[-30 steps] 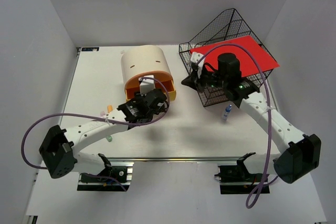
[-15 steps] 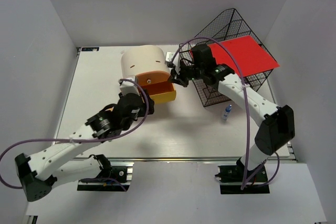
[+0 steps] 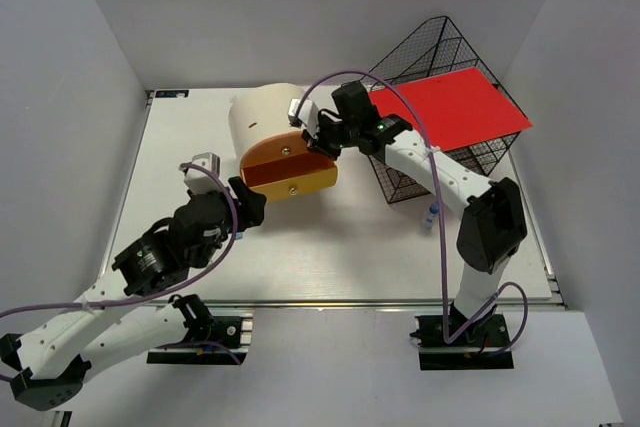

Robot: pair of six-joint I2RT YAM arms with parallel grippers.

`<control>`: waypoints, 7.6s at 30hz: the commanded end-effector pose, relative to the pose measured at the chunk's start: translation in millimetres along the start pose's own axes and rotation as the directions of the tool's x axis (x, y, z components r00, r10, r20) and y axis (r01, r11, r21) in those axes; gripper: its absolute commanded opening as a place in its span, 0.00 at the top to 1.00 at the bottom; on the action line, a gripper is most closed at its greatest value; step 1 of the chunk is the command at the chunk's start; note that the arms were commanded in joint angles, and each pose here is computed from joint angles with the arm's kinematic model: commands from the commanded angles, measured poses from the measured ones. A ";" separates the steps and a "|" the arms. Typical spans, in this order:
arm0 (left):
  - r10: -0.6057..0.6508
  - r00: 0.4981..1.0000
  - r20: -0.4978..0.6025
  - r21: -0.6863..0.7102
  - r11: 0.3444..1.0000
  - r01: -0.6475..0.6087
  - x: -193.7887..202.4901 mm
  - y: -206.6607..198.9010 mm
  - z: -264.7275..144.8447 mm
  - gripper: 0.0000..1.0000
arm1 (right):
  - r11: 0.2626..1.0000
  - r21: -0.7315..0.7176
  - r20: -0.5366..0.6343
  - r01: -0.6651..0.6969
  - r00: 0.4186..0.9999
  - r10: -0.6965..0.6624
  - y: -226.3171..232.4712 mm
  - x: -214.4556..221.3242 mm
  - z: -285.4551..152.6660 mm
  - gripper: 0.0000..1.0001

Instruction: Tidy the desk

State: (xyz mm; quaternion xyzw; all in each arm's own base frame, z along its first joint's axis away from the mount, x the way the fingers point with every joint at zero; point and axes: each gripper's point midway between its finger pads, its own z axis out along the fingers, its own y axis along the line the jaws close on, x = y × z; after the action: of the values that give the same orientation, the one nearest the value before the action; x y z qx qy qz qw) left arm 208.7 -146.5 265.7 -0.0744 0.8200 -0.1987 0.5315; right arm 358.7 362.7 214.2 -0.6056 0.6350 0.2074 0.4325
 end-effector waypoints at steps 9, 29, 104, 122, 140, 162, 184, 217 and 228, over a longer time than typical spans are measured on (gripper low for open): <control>-0.028 0.999 0.021 -0.041 0.999 0.029 -2.8 15.5 -8.6 0.27 | 0.972 0.224 -0.020 0.066 0.998 -0.063 -61.2 -29.0 9.0 1.00; 0.104 0.986 -0.133 -0.277 0.951 -0.137 58.4 52.0 52.2 0.14 | 0.982 0.186 0.244 0.023 0.967 -0.069 14.8 -79.5 -123.2 0.40; -0.015 0.990 -0.142 -0.095 0.995 0.002 17.5 76.6 44.8 1.00 | 0.988 0.055 0.424 -0.145 0.899 0.108 63.8 -31.7 -197.8 0.91; 0.501 0.855 0.132 0.443 0.742 -0.503 -80.3 -58.0 67.7 1.00 | 0.984 0.079 0.413 -0.158 0.904 0.112 55.3 -21.8 -193.4 0.91; 0.837 0.543 0.061 0.275 0.509 -0.816 -55.1 -42.5 147.6 1.00 | 0.984 0.085 0.396 -0.157 0.912 0.111 55.6 -13.3 -189.3 0.91; 0.881 0.472 -0.026 0.269 0.461 -0.845 -23.9 -21.5 165.4 0.61 | 0.983 0.096 0.400 -0.156 0.911 0.106 55.2 -12.3 -192.5 0.91; 0.658 0.739 0.147 0.196 0.712 -0.674 -90.8 -53.4 97.6 0.60 | 0.997 -0.045 0.408 -0.067 0.910 0.079 79.9 -17.6 -187.1 0.69; -0.110 0.930 0.351 -0.152 0.973 0.172 -107.9 78.4 -86.4 0.02 | 0.917 -0.374 0.050 -0.139 0.984 0.169 175.8 -120.9 11.2 0.52; -0.139 0.907 0.398 -0.123 0.972 0.202 -108.7 90.0 -117.2 0.02 | 0.909 -0.112 -0.025 -0.400 0.916 0.400 185.8 -125.5 95.9 0.38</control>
State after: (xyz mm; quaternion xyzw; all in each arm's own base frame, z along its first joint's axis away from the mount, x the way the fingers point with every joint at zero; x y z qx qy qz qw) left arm 162.4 -3.0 362.5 -0.2232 0.7037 -0.1577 0.6558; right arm 176.5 525.1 188.7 -0.5740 0.6908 0.3380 0.2813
